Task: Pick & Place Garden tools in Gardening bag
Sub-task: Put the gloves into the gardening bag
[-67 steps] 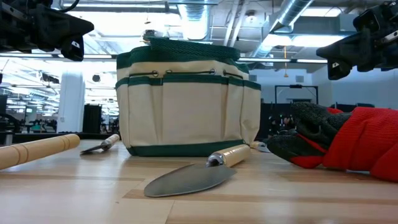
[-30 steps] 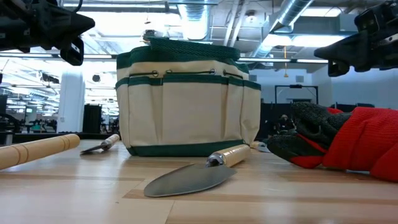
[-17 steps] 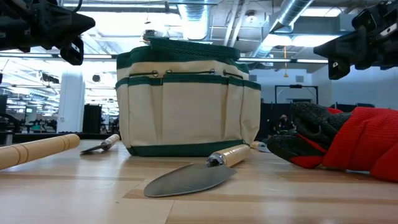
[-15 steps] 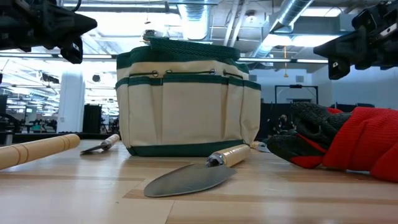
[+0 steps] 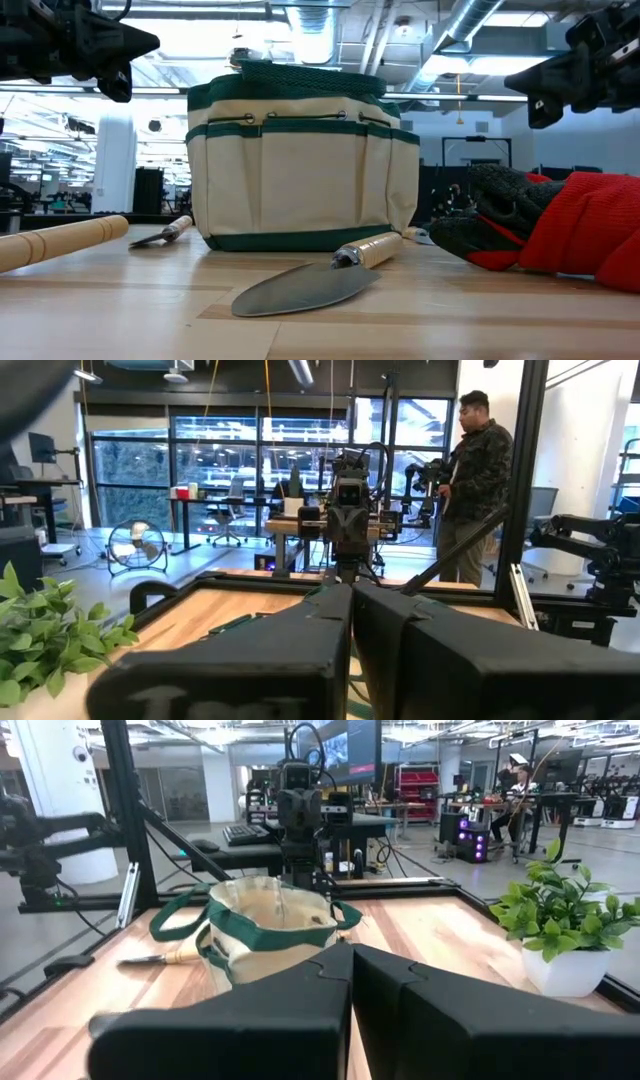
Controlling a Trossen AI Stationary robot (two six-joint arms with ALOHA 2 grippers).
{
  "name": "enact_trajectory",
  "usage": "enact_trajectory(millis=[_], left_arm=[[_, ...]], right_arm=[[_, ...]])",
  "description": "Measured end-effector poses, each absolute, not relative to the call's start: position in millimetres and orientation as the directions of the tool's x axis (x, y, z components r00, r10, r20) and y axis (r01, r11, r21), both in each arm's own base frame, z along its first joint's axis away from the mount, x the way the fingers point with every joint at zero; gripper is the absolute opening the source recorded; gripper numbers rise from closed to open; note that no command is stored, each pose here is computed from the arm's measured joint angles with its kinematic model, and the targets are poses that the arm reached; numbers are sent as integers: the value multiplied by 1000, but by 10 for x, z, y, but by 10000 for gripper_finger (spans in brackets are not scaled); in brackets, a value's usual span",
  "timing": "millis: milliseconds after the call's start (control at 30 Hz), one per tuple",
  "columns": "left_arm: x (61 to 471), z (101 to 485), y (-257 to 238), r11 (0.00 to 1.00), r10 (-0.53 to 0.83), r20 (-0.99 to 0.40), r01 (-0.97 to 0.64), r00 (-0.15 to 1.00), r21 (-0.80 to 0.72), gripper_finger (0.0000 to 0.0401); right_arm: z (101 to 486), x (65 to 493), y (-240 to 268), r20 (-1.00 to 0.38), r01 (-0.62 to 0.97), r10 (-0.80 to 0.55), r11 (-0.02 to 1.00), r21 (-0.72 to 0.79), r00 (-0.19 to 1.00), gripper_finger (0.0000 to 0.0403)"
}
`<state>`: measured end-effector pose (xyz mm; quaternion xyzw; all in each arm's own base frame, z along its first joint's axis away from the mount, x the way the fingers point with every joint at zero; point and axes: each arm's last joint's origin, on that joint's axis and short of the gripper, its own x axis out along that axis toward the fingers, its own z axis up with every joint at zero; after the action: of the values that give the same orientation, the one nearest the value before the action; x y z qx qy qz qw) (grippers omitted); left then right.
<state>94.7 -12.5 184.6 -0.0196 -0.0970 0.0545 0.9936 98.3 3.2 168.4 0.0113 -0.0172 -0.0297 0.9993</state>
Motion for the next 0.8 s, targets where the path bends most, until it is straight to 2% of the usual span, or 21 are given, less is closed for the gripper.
enact_trajectory(millis=[467, 800], left_arm=[[940, 1880, -124, 993, 113, 225, -102, 968, -62, 2], [939, 1881, -123, 993, 114, 225, -102, 968, -61, 2]], right_arm=[[1688, 983, 31, 37, 60, -61, 997, 40, 997, 0], [1785, 973, 16, 136, 108, -112, 993, 39, 984, 0]])
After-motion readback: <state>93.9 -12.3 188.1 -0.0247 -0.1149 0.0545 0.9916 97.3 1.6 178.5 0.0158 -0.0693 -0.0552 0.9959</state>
